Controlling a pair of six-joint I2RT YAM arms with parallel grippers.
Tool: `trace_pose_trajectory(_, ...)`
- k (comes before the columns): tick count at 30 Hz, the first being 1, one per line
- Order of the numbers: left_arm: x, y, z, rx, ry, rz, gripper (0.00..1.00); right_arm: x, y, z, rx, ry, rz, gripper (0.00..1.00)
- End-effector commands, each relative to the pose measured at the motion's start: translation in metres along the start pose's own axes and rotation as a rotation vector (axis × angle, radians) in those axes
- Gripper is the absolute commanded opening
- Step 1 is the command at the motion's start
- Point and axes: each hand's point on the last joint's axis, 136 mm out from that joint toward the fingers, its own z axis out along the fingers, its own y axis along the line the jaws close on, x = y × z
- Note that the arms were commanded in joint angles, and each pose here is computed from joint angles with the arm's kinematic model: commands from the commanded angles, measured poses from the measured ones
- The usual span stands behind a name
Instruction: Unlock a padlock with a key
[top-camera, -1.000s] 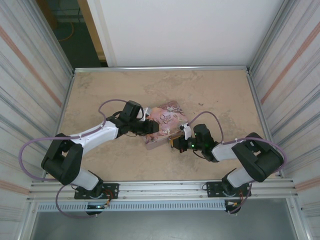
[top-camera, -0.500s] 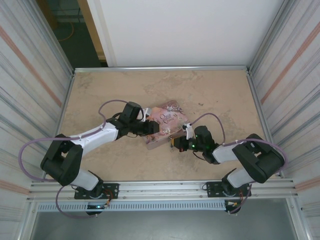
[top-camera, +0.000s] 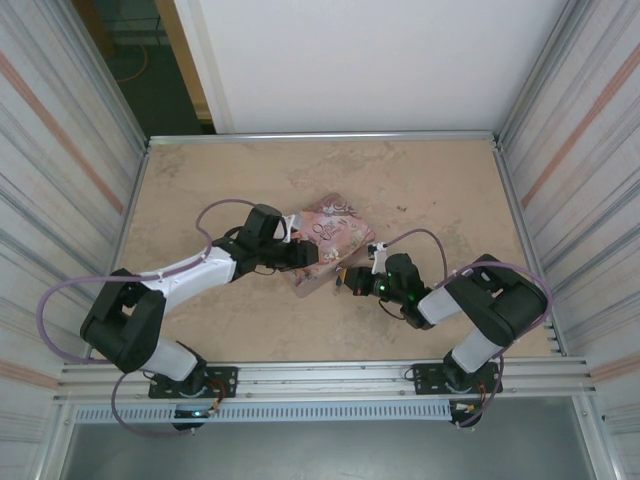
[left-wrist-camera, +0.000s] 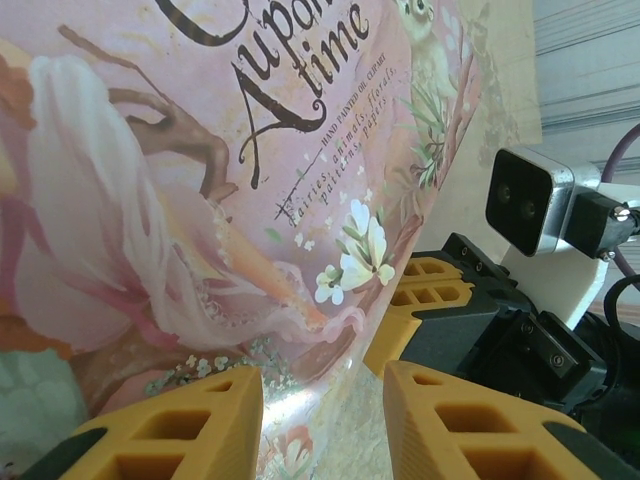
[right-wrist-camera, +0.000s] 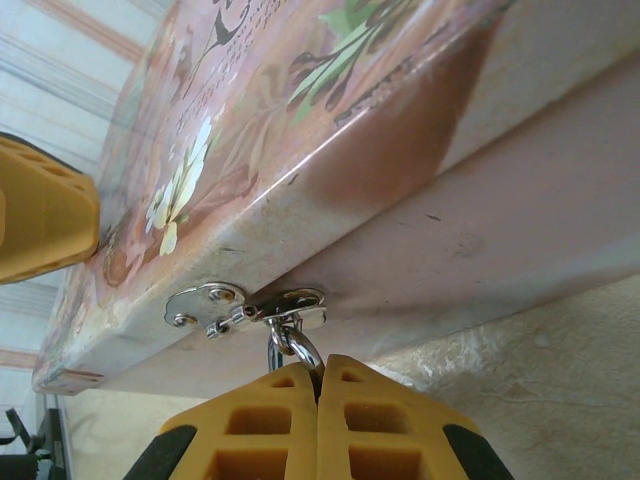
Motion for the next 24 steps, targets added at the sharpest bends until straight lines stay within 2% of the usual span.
trace_pose_trajectory(1,0.056,0.044,0.010,-0.135,0.169,-0.106,0.38,-0.023,0.014,0.007,-0.035,-0.081,0.018,0.00)
trace_pose_trajectory(24,0.058,0.047,0.012,-0.138,0.174,-0.108,0.38,-0.053,0.017,0.002,-0.042,-0.176,0.127,0.00)
